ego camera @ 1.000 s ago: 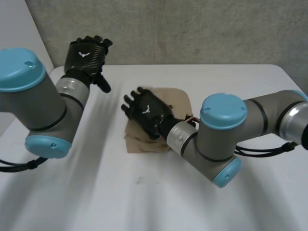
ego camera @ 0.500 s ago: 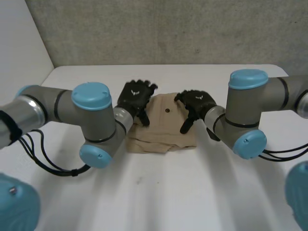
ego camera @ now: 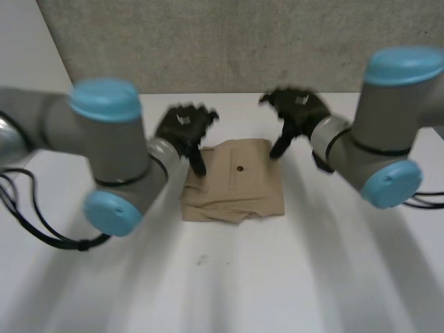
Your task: Fold the shorts.
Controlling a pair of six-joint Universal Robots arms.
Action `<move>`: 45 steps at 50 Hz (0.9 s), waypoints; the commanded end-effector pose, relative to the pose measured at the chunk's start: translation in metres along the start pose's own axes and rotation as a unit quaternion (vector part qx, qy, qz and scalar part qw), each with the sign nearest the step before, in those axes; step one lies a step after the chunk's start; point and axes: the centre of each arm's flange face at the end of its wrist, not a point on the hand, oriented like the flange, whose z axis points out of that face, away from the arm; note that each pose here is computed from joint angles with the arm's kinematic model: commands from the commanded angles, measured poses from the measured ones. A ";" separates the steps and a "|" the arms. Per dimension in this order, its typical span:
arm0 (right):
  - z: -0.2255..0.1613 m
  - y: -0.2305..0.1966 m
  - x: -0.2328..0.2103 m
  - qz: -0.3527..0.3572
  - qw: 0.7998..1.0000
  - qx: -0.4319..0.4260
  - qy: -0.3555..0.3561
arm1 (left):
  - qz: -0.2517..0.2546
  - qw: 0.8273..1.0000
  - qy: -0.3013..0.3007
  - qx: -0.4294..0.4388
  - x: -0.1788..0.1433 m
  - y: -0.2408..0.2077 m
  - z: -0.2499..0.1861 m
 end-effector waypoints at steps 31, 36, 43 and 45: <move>-0.148 -0.079 0.039 -0.014 0.981 0.100 0.168 | -0.056 0.985 -0.140 0.087 -0.082 -0.072 -0.150; -0.147 -0.078 0.038 -0.018 0.981 0.094 0.167 | -0.056 0.984 -0.143 0.090 -0.085 -0.075 -0.147; -0.141 -0.073 0.038 -0.019 0.983 0.085 0.162 | -0.057 0.983 -0.155 0.085 -0.094 -0.073 -0.141; -0.140 -0.073 0.037 -0.021 0.983 0.085 0.159 | -0.057 0.983 -0.155 0.085 -0.094 -0.073 -0.141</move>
